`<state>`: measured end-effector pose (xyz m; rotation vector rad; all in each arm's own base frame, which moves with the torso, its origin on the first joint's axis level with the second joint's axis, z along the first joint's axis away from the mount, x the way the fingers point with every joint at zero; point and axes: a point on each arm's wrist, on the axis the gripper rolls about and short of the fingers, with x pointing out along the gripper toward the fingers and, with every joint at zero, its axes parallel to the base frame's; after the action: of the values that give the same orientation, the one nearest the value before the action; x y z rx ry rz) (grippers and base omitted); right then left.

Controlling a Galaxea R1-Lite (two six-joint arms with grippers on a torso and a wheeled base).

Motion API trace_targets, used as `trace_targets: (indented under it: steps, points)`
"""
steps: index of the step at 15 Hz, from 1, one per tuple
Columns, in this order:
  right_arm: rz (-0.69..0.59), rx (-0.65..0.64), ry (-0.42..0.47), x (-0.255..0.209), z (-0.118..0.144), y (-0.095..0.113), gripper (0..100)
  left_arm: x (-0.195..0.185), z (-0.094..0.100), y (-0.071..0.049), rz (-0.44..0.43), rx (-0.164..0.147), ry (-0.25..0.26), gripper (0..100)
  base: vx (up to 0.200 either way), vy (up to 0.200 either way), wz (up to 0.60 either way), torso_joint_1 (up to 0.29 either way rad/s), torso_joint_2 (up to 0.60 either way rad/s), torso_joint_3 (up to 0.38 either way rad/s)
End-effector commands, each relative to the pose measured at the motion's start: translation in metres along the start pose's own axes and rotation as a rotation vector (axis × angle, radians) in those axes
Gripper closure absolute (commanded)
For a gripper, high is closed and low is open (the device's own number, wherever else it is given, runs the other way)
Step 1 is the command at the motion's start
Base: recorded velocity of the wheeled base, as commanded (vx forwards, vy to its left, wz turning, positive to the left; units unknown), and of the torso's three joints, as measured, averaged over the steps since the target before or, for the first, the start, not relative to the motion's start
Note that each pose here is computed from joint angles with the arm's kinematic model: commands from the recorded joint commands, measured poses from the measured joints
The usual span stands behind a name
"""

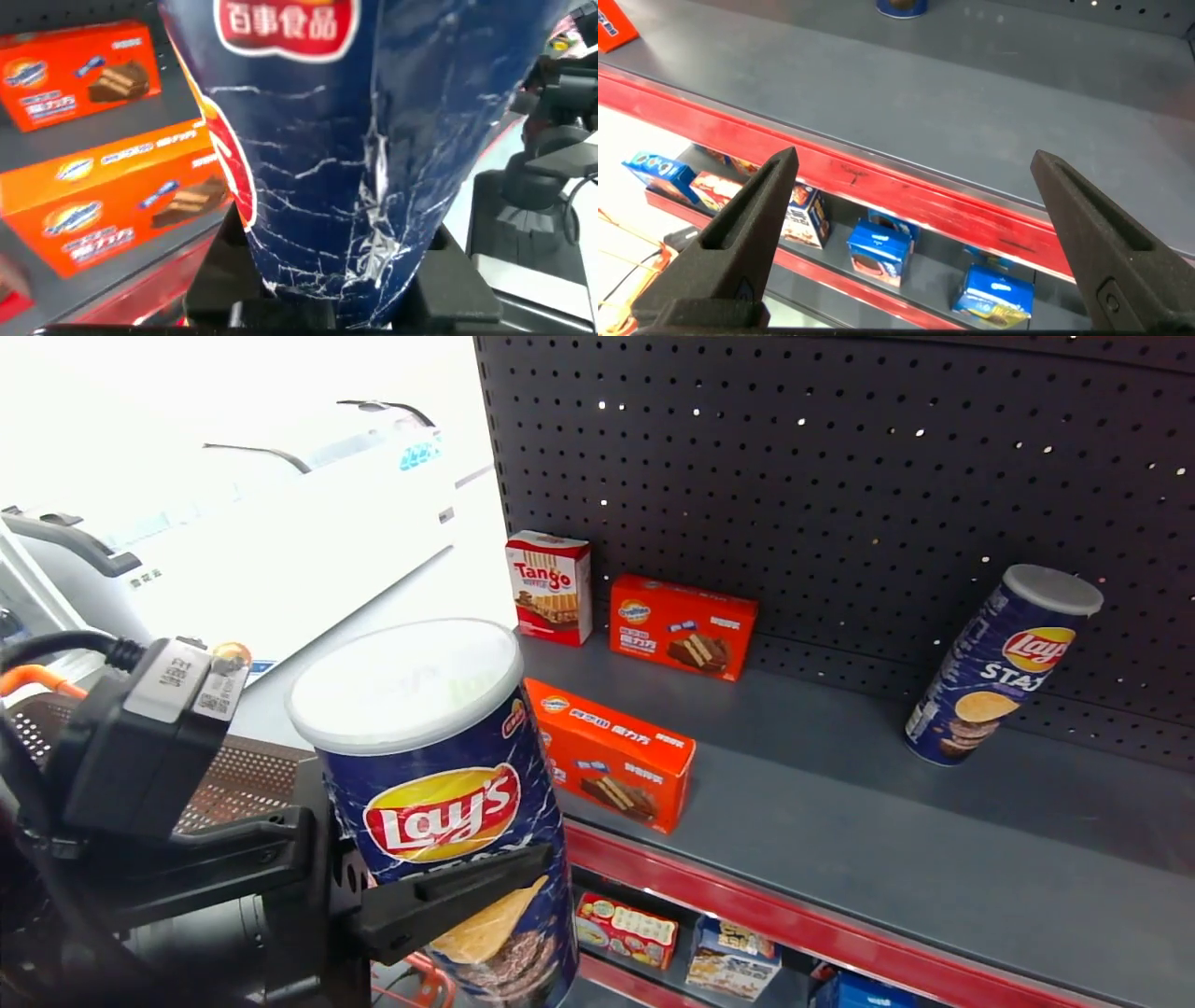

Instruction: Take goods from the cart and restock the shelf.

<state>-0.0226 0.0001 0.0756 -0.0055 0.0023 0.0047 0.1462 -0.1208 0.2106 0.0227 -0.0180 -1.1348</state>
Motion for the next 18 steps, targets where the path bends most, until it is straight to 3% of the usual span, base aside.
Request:
trace_targets:
  steps: [1,8,18]
  points:
    - [0.000,-0.001,0.001,0.0001,0.0001,0.0000,0,0.0042,-0.0029,0.0015,-0.004,-0.007,0.013,100,0.000,0.000,-0.60,-0.007,-0.01,0.007]
    - [0.000,-0.001,0.001,0.0001,0.0001,0.0000,0,0.0068,-0.0017,0.0037,0.003,-0.008,0.012,100,0.000,0.000,-0.60,0.006,0.00,0.002]
    - [-0.002,0.004,0.001,0.0001,0.0001,0.0000,0,0.0025,-0.0041,0.0053,0.028,-0.012,0.018,100,0.000,0.000,0.00,0.000,0.00,0.000]
